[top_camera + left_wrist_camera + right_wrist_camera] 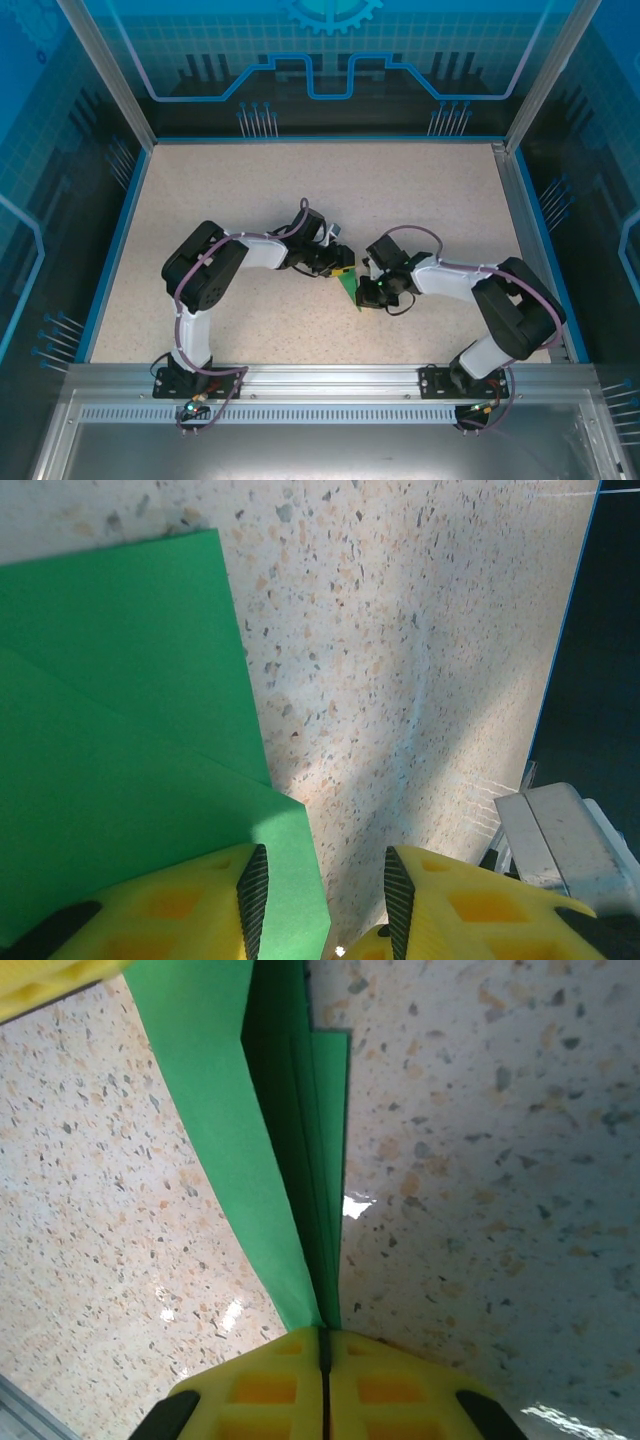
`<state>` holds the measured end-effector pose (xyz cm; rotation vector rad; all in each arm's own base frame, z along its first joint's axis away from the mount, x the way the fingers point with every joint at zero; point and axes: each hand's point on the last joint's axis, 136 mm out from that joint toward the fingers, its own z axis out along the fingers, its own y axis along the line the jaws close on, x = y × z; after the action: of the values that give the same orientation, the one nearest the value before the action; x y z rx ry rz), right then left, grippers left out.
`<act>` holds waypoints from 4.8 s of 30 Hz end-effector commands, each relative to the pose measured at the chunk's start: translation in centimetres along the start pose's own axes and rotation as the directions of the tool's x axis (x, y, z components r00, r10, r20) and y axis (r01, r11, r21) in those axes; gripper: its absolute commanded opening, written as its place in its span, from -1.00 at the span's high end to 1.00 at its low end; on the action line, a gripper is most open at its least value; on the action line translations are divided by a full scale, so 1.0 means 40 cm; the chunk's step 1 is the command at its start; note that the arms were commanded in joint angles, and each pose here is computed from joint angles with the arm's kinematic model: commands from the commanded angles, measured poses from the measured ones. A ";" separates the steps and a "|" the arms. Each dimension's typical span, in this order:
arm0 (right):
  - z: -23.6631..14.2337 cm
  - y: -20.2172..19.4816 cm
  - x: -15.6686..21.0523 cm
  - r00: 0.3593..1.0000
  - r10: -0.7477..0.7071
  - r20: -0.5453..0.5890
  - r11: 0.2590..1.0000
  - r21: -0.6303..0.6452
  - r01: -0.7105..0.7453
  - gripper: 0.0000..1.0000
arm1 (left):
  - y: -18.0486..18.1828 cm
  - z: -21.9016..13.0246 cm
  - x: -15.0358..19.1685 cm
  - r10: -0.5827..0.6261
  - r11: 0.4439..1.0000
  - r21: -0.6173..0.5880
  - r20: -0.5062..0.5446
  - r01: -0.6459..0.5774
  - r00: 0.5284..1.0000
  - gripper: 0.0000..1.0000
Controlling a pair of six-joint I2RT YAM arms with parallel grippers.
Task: Fold a paper plane with a square sheet of paper (pick it up from the middle)
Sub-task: Fold the wing for the fifth time at the center of the table.
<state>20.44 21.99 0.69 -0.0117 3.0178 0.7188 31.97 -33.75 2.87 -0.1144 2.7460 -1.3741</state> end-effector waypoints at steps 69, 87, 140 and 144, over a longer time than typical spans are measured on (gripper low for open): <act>0.026 0.020 -0.044 0.996 0.090 0.003 0.964 -0.252 -0.086 0.82 | 0.123 0.032 0.045 -0.074 0.988 -0.139 -0.061 0.065 0.995 0.20; 0.007 -0.017 0.039 0.998 0.050 -0.046 0.974 -0.218 -0.059 0.79 | 0.132 0.033 0.049 -0.083 0.986 -0.152 -0.063 0.072 0.995 0.21; 0.009 -0.110 0.129 0.985 0.136 -0.104 0.967 -0.204 -0.155 0.73 | 0.130 0.033 0.047 -0.083 0.985 -0.155 -0.068 0.071 0.994 0.21; -0.039 -0.058 0.084 0.995 0.097 -0.038 0.957 -0.270 -0.103 0.71 | 0.129 0.035 0.048 -0.083 0.986 -0.153 -0.072 0.071 0.994 0.21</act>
<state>18.45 20.41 1.12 0.0600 2.8638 1.1790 31.58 -34.12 2.80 -0.0782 2.7701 -1.3888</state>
